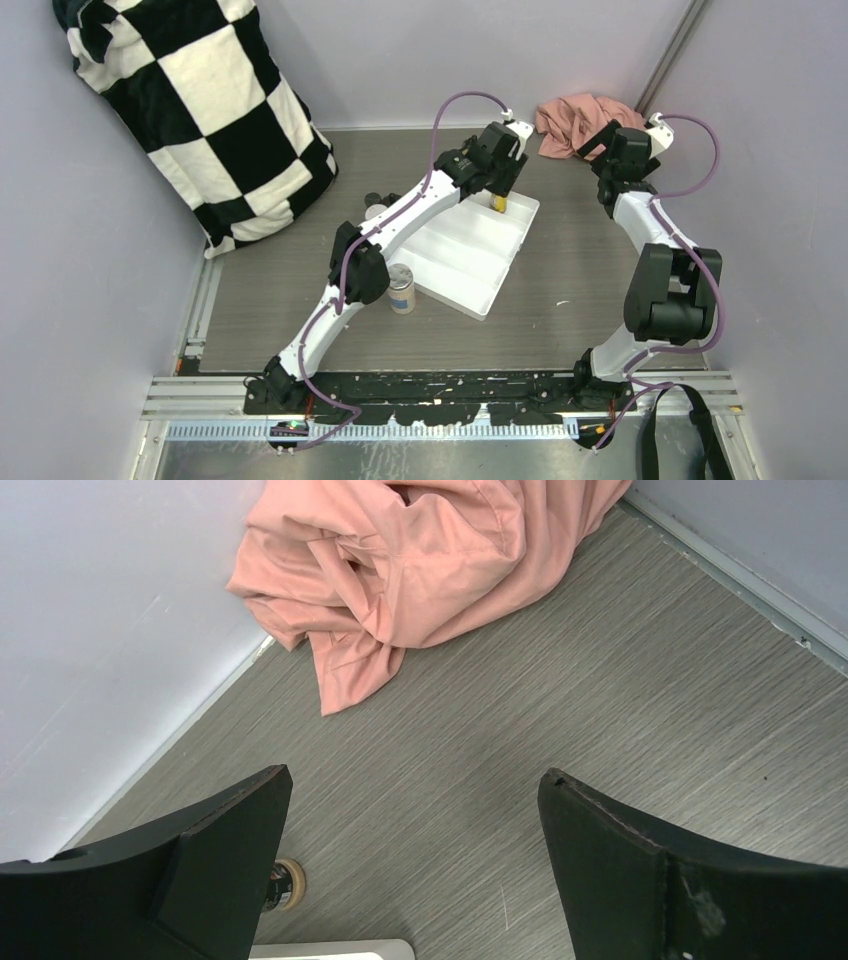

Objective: Organize the condiment bottles
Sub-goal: Place the bottle in the storage box.

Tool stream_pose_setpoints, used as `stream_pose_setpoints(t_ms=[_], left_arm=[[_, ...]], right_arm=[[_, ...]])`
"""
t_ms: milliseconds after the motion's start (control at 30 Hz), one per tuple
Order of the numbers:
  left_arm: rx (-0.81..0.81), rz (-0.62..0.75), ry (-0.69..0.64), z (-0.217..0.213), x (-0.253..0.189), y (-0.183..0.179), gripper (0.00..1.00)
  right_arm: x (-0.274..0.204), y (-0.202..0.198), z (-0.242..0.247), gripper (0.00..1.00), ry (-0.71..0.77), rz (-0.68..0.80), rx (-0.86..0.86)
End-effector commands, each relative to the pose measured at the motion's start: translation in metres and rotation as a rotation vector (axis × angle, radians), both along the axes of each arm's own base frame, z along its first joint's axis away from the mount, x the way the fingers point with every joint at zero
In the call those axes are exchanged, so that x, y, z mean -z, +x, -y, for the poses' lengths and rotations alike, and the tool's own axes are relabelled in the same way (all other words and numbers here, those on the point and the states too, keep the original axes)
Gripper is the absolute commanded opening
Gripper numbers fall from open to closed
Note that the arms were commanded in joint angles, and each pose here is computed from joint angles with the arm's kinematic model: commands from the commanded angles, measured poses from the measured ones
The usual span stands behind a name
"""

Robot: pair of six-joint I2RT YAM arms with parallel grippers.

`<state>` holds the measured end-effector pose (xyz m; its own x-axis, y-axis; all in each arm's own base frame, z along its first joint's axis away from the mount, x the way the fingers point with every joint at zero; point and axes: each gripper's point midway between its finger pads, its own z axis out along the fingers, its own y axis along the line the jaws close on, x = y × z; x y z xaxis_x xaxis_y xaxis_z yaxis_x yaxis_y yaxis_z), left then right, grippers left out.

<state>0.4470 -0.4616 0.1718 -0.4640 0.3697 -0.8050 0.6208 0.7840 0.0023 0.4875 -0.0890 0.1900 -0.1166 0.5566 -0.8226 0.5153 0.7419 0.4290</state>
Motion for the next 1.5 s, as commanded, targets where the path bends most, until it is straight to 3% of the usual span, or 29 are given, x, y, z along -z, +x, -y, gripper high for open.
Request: stream_pose_setpoints(t_ms=[0, 167, 867, 1233, 1467], left_arm=[[0.005, 0.075, -0.099, 0.01, -0.041, 0.009, 0.49], [0.006, 0.078, -0.097, 0.01, -0.039, 0.011, 0.56], [-0.024, 0.12, -0.104, 0.0, -0.064, 0.011, 0.54], [-0.168, 0.262, -0.089, -0.052, -0.139, 0.014, 0.65], [-0.225, 0.216, -0.167, -0.086, -0.147, 0.043, 0.71]], right_arm=[[-0.019, 0.008, 0.0, 1.0, 0.002, 0.065, 0.001], [-0.019, 0.009, 0.0, 1.0, -0.001, 0.063, -0.001], [-0.029, 0.007, -0.001, 1.0, -0.005, 0.07, -0.01], [-0.06, 0.014, -0.025, 1.0, 0.011, 0.093, -0.109], [-0.072, 0.016, -0.042, 1.0, -0.005, 0.078, -0.152]])
